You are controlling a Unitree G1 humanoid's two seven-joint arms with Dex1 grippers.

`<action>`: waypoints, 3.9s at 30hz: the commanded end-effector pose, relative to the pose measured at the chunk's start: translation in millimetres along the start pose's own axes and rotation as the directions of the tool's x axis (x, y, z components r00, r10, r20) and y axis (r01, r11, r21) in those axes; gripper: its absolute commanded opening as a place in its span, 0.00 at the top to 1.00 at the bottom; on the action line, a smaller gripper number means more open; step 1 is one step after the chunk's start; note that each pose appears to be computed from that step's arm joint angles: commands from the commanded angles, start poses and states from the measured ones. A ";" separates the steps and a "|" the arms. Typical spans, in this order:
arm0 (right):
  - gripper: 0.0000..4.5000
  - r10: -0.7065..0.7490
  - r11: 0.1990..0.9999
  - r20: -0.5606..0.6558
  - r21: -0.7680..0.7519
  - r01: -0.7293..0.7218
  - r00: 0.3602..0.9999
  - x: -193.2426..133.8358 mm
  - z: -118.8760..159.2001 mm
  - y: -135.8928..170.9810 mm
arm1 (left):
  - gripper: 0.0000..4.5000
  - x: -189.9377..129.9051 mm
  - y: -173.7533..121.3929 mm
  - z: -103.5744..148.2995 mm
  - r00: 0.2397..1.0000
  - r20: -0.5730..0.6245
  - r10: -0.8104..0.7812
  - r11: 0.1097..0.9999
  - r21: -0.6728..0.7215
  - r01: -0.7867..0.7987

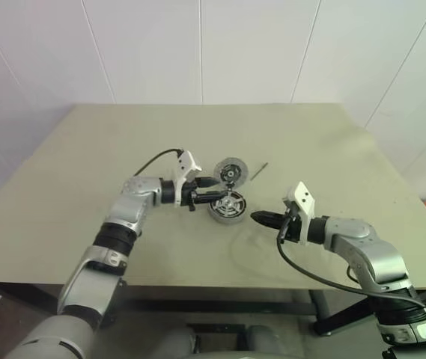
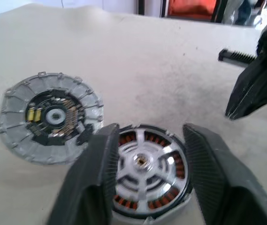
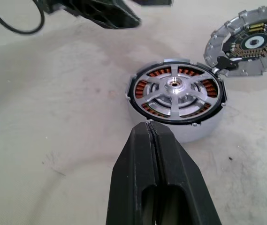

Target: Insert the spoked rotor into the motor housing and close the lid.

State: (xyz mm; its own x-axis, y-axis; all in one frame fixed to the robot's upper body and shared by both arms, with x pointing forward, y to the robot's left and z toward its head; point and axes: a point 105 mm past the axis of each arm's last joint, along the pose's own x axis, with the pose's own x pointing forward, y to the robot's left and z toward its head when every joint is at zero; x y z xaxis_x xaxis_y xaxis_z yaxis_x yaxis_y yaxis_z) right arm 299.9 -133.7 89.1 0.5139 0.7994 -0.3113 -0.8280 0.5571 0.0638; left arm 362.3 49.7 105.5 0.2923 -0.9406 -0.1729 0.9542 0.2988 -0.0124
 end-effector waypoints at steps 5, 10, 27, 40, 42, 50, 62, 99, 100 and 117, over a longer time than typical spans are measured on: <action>1.00 0.015 0.999 0.037 -0.046 -0.014 0.999 2.5 15.6 -0.4 | 1.00 22.7 -2.0 -7.9 0.998 0.040 0.046 0.999 0.019 -0.047; 1.00 0.027 0.999 0.048 -0.048 -0.024 0.998 2.9 18.8 2.4 | 1.00 33.4 8.5 -14.4 0.991 0.011 0.137 0.987 0.079 -0.137; 1.00 0.028 0.999 0.058 -0.045 -0.025 0.998 1.5 17.4 5.2 | 1.00 22.9 -6.7 -72.3 0.979 -0.180 0.096 0.992 -0.062 -0.109; 1.00 0.065 0.997 0.069 -0.044 -0.062 0.995 10.5 19.0 12.8 | 1.00 24.8 -1.3 22.2 0.958 0.262 0.118 0.983 -0.166 -0.075; 1.00 0.089 0.995 0.066 -0.051 -0.086 0.994 13.6 19.9 16.2 | 1.00 13.8 -4.1 22.7 0.953 0.281 0.109 0.983 -0.175 -0.061; 1.00 0.187 0.974 0.023 -0.138 -0.182 0.982 28.3 32.7 21.6 | 1.00 -58.3 -6.4 -2.5 0.957 0.221 0.186 0.978 -0.132 -0.160; 0.86 0.291 0.843 -0.262 -0.385 -0.376 0.920 39.3 38.4 20.3 | 1.00 -104.3 -5.9 -31.8 0.929 0.131 0.347 0.936 0.022 -0.352; 0.53 0.014 0.495 -0.593 -0.696 -0.521 0.805 65.3 23.0 -35.5 | 1.00 -101.7 -4.6 -45.0 0.907 0.117 0.404 0.911 0.036 -0.410; 0.61 0.015 0.495 -0.592 -0.695 -0.521 0.806 65.3 23.2 -35.4 | 1.00 -101.7 -4.6 -45.0 0.907 0.117 0.404 0.911 0.036 -0.411; 0.98 0.117 0.510 -0.552 -0.680 -0.527 0.826 65.1 33.4 -10.6 | 1.00 -99.1 -3.5 -47.6 0.907 0.107 0.407 0.911 0.028 -0.412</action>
State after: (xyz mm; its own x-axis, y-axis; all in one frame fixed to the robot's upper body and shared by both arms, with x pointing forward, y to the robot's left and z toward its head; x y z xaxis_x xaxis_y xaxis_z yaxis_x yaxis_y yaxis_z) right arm 353.0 -89.8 78.2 0.2104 0.5451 -0.8115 -0.8647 -0.2835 -0.4146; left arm 323.6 151.3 65.7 0.6601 -0.7465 -0.0831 0.7510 0.6580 0.0543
